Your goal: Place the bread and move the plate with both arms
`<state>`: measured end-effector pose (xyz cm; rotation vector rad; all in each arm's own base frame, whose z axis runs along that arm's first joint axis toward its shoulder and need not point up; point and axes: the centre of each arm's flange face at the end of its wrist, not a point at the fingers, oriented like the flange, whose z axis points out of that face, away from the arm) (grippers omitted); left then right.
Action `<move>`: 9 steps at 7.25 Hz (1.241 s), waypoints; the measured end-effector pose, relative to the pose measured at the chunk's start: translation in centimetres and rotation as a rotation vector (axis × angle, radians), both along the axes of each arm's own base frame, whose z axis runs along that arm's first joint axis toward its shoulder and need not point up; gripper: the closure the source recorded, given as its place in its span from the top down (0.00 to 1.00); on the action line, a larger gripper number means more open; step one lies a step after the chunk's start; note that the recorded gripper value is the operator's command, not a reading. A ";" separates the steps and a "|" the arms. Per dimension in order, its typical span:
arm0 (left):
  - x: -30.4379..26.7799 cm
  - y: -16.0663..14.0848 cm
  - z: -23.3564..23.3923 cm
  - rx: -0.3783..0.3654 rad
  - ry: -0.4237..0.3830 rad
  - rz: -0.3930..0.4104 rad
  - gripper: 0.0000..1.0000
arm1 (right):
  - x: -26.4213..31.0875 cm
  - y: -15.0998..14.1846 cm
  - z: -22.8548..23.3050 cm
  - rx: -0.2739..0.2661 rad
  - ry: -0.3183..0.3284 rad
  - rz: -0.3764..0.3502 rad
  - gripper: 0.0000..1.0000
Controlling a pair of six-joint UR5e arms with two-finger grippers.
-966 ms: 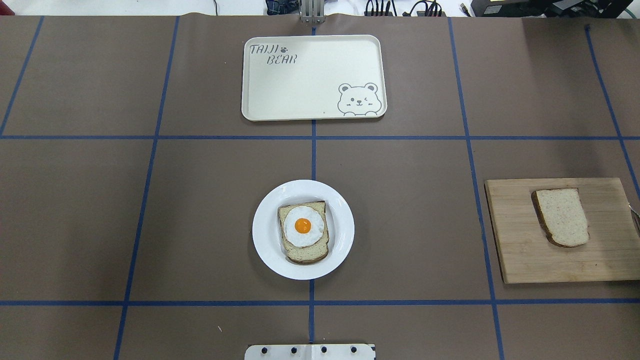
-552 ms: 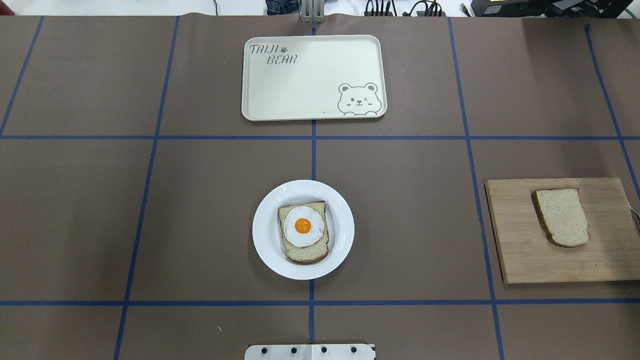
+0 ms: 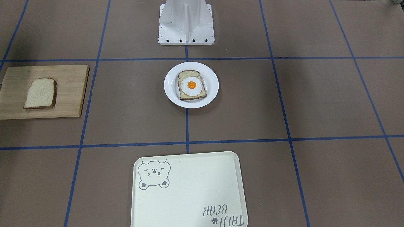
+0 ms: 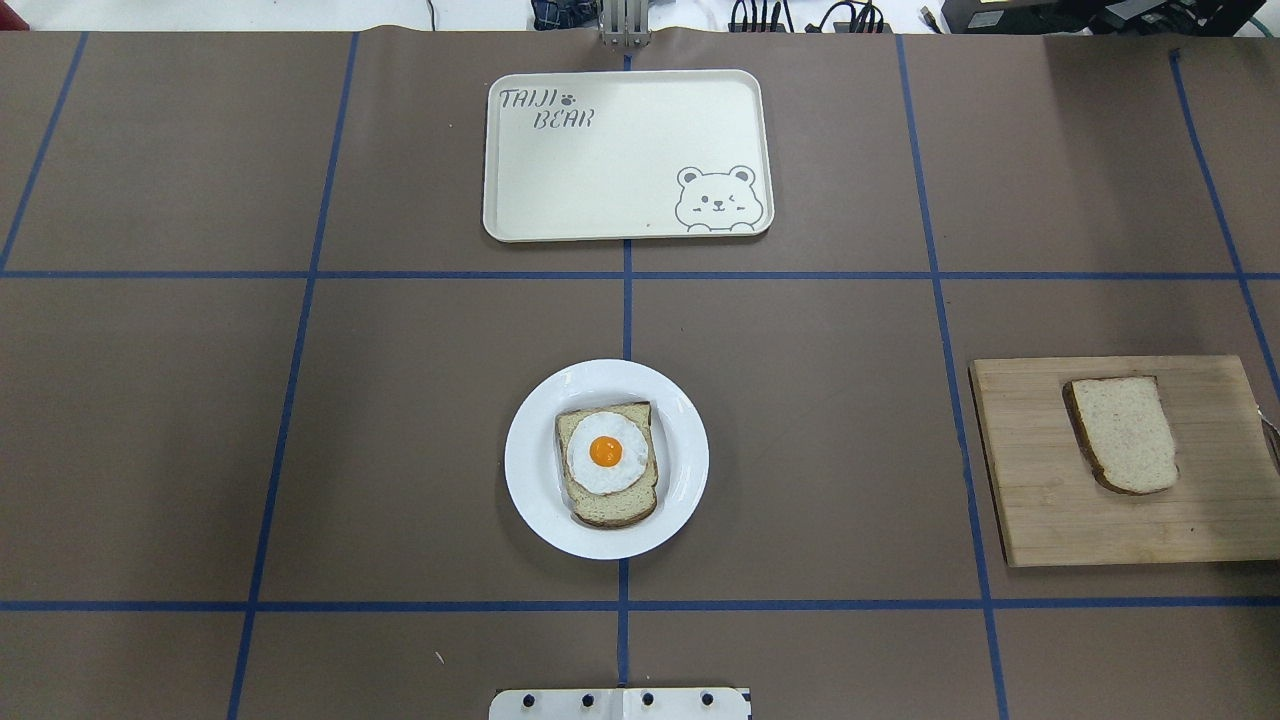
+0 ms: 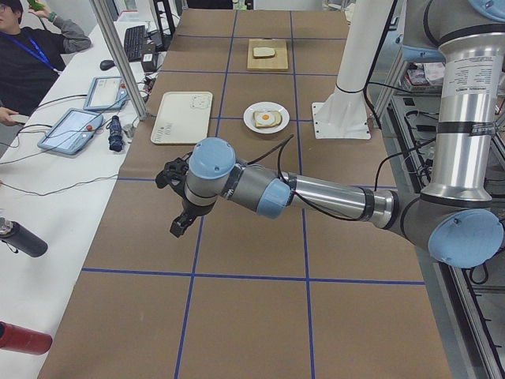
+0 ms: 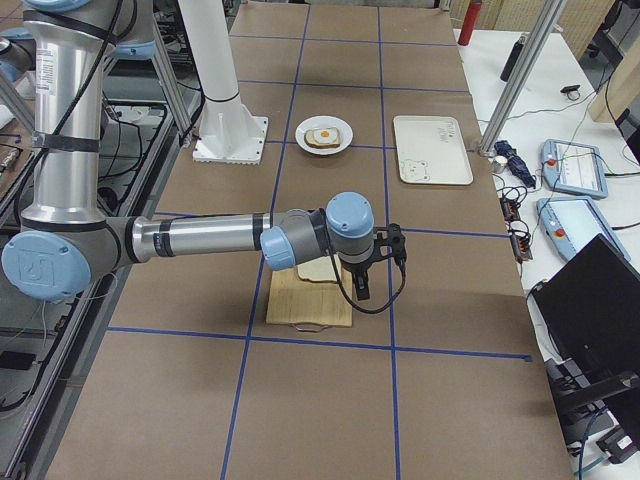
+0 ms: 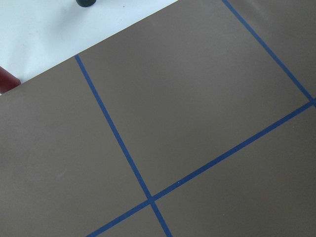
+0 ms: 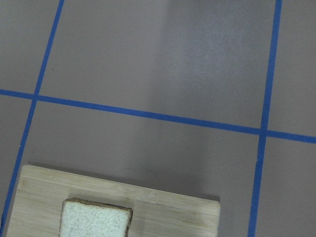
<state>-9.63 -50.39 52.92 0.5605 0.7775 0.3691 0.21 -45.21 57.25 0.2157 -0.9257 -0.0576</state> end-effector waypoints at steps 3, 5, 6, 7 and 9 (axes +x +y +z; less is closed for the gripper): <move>0.1 0.0 -0.1 0.008 0.002 0.002 0.99 | -8.7 4.1 1.6 -0.085 0.015 0.085 0.90; 0.1 0.0 -0.1 0.010 0.001 0.003 0.99 | -13.5 7.5 2.4 -0.087 0.002 0.107 0.53; 0.1 0.0 -0.1 0.011 0.000 0.003 0.99 | -15.0 8.5 2.6 -0.082 0.002 0.102 0.52; 0.1 0.0 -0.1 0.013 0.000 0.003 0.99 | -15.8 9.1 3.1 -0.082 0.008 0.093 0.46; 0.1 0.0 -0.1 0.022 -0.001 0.002 0.99 | -16.6 9.7 4.4 -0.085 0.013 0.076 0.46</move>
